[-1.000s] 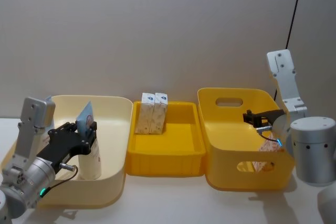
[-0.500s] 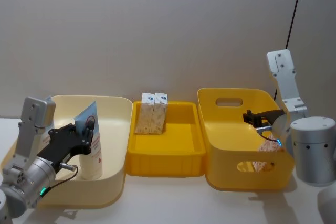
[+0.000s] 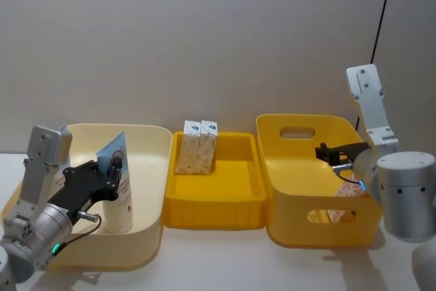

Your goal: Bimanual collaborative sorting of washing and personal care products

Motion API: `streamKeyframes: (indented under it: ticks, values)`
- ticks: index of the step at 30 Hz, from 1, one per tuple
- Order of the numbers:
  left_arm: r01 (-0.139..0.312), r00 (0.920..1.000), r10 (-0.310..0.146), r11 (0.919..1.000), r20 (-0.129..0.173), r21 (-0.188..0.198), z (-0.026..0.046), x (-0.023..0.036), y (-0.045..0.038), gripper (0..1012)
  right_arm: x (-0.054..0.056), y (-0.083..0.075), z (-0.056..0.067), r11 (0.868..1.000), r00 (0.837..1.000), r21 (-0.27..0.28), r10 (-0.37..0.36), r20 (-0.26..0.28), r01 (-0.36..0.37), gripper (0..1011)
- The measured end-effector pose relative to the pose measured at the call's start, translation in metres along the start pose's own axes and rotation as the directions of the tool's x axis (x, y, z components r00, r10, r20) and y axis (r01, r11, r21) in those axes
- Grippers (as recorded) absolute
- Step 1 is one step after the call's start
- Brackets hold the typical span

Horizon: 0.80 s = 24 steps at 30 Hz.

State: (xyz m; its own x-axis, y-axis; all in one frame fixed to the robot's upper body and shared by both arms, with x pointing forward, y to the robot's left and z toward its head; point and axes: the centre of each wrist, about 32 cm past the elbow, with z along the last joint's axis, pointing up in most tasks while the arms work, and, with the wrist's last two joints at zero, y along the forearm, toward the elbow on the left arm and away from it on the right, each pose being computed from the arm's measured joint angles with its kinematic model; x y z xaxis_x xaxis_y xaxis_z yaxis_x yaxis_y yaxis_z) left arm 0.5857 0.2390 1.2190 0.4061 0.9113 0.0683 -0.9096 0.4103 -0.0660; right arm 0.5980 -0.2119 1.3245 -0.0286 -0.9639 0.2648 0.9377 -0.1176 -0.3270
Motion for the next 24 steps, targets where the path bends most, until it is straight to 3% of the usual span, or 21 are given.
streamKeyframes:
  ticks: [7,14,24]
  values:
    - [0.0,1.0,0.0,1.0,0.003,-0.004,0.0004,0.0006,0.0001,160,0.0,0.0,0.0,1.0,1.0,0.0,0.0,0.0,0.0,1001]
    - [0.0,0.9999,0.0,0.9991,0.012,-0.043,0.0071,0.0023,-0.0008,160,0.0,0.0,0.0,1.0,1.0,0.0,0.0,0.0,0.0,1001]
    - [0.013,0.9999,-0.011,0.99,0.009,-0.14,0.0299,0.0027,-0.0057,159,0.0,0.0,0.0,1.0,1.0,0.0,0.0,0.0,0.0,1001]
